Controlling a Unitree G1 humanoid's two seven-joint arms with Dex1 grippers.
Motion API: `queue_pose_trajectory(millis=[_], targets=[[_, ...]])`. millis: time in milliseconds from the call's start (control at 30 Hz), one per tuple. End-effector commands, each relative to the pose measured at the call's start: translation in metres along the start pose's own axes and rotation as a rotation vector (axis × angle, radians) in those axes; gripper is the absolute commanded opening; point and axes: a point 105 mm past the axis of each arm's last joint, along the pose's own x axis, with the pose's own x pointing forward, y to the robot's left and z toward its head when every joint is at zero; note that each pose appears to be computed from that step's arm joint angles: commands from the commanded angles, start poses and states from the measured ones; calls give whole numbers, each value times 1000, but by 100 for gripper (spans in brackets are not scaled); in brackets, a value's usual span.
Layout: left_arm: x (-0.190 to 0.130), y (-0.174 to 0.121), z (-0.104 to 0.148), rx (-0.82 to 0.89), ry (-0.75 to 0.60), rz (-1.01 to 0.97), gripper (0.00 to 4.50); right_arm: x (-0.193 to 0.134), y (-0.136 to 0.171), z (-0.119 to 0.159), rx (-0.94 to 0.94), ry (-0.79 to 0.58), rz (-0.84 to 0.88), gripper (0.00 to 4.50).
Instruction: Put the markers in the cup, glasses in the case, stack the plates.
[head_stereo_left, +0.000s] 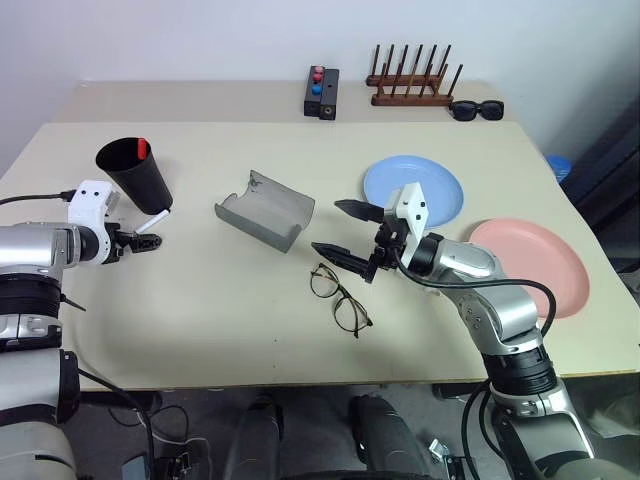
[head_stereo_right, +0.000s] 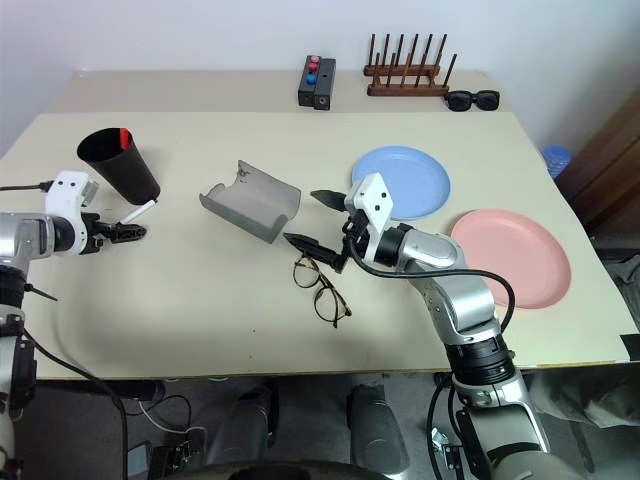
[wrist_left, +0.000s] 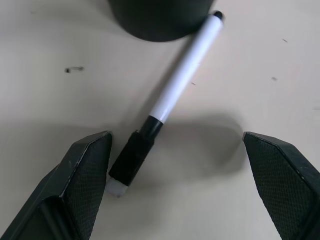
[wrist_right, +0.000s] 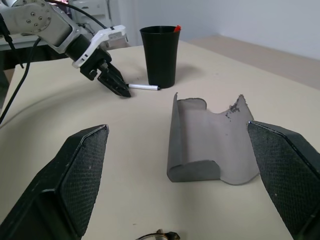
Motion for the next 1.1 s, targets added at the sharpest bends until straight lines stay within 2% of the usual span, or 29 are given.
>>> queue_pose_trajectory(millis=[33,267,767,867,967,1100], targets=[[0,-14,-12,4,46,-82,429,4,6,18,-43,-53,38,450],[-2,-29,-19,20,70,-142,429,6,6,17,-43,-54,47,450],[5,-68,-13,-55,53,-266,429,5,7,13,-40,-51,43,450],[6,-69,-13,-78,47,-267,345,5,7,12,-39,-50,44,450],[7,-70,-13,-80,44,-261,205,5,8,11,-38,-50,46,450],[10,-71,-15,-86,40,-253,205,6,8,10,-38,-49,52,450]])
